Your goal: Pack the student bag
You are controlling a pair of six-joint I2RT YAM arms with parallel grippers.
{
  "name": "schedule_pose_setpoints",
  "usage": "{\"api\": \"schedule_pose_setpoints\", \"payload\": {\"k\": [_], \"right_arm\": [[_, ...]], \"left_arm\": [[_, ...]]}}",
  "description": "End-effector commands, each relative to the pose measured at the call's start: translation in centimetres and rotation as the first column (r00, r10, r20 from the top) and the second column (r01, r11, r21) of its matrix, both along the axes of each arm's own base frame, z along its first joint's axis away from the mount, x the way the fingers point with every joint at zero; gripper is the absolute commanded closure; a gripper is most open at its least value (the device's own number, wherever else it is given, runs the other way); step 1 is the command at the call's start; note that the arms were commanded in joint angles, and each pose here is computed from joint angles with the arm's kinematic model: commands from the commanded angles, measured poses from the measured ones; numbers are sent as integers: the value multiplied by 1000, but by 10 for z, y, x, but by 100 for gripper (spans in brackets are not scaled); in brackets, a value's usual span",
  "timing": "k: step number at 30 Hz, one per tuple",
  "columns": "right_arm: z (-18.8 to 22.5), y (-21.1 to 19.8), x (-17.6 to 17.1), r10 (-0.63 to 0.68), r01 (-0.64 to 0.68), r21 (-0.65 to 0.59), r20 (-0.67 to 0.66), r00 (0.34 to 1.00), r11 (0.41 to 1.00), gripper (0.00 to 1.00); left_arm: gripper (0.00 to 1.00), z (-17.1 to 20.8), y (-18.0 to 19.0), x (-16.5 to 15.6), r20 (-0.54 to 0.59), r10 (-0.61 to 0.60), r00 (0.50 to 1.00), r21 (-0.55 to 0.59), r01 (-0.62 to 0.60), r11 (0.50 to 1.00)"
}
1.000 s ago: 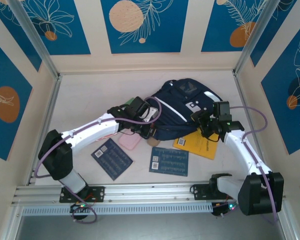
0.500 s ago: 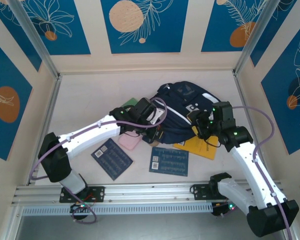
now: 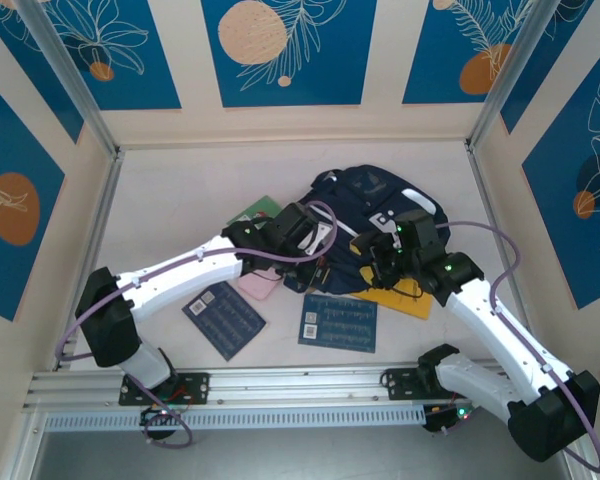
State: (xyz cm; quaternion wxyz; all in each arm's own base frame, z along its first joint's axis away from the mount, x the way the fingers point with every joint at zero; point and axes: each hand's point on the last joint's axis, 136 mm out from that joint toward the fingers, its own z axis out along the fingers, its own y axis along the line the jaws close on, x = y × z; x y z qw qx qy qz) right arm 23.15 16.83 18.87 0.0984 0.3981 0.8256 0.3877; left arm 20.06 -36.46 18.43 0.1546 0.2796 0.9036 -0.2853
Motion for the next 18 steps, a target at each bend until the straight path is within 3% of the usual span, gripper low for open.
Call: {"api": "schedule_pose_setpoints", "payload": {"k": [1,9,18], "right_arm": [[3,5,-6,4,-3,28,-13,1000,1000,40],[9,-23,-32,-34,34,-56,-8,999,998,41],[-4,-8,-48,-21,24,50,-74,997,998,35]], "left_arm": [[100,31,-15,-14,51,-42,998,-102,47,994],[100,27,-14,-14,72,-40,997,-78,46,996],[100,25,-22,-18,63,-61,996,-90,67,994]]}}
